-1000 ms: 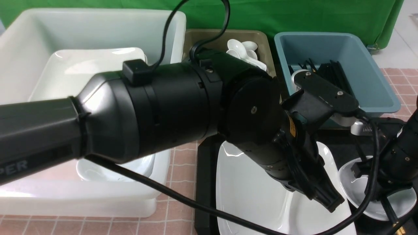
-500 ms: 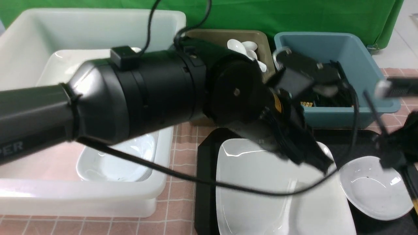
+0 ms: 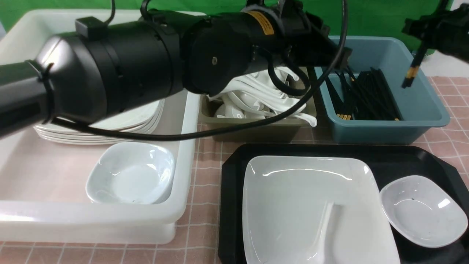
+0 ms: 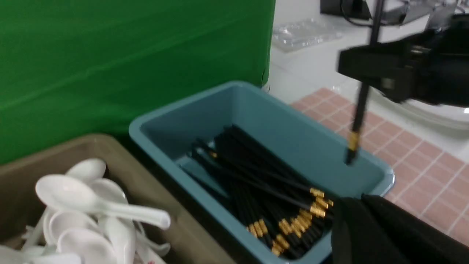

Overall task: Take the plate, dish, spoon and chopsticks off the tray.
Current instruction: Use the right arm to put the chopsticks into the small storage box on the right, then use the left arm to grab a soup spoon from the plate

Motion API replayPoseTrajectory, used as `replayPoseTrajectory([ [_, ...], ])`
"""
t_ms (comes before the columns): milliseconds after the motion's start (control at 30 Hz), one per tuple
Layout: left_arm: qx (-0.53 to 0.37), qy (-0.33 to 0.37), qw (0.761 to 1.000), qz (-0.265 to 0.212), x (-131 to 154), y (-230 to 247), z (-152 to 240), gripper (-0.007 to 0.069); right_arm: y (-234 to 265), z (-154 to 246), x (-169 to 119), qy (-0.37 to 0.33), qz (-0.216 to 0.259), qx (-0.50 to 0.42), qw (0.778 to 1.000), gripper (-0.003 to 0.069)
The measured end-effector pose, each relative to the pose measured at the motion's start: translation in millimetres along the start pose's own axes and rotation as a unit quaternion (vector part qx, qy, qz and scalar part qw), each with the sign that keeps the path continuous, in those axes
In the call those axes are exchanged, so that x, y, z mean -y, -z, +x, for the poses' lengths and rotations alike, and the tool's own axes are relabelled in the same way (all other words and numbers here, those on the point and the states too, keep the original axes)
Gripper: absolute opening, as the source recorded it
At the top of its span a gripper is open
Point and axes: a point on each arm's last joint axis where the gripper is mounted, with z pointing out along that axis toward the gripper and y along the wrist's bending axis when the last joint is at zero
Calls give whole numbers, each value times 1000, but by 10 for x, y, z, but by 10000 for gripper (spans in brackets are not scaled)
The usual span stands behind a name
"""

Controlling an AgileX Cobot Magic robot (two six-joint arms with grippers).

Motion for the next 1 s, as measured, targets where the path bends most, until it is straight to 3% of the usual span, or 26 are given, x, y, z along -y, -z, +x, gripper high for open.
replayPoseTrajectory([
  [200, -59, -6, 998, 5, 8, 6, 108, -3, -410, 426, 14, -10, 6, -37, 999, 184],
  [267, -104, -2, 995, 10, 18, 20, 188, -3, -505, 616, 26, -18, 8, -73, 997, 290],
  [400, -162, 3, 987, 17, 32, 48, 291, -3, -468, 710, 14, -24, 5, -139, 990, 386],
  [467, -207, 36, 977, 30, 66, 85, 340, -3, -345, 638, -19, -27, -2, -180, 983, 402],
  [567, -268, 74, 959, 56, 142, 126, 335, -3, -35, 368, -84, -11, -21, -223, 974, 371],
  [633, -307, 76, 945, 83, 272, 134, 286, -3, 381, 22, -151, 28, -47, -245, 968, 273],
  [733, -342, 49, 933, 105, 488, 59, 294, -3, 1108, -393, -223, 71, -81, -277, 955, 69],
  [767, -345, 47, 931, 105, 499, 42, 308, -3, 1140, -421, -226, 73, -82, -272, 956, 69],
  [800, -369, 45, 923, 102, 594, -44, 405, -2, 1481, -502, -242, 87, -96, -307, 943, 30],
  [900, -401, 62, 910, 88, 648, -215, 618, 11, 1995, -559, -244, 102, -111, -336, 930, 30],
  [1000, -438, 58, 895, 69, 625, -434, 922, 76, 2445, -442, -210, 107, -117, -346, 925, 30],
])
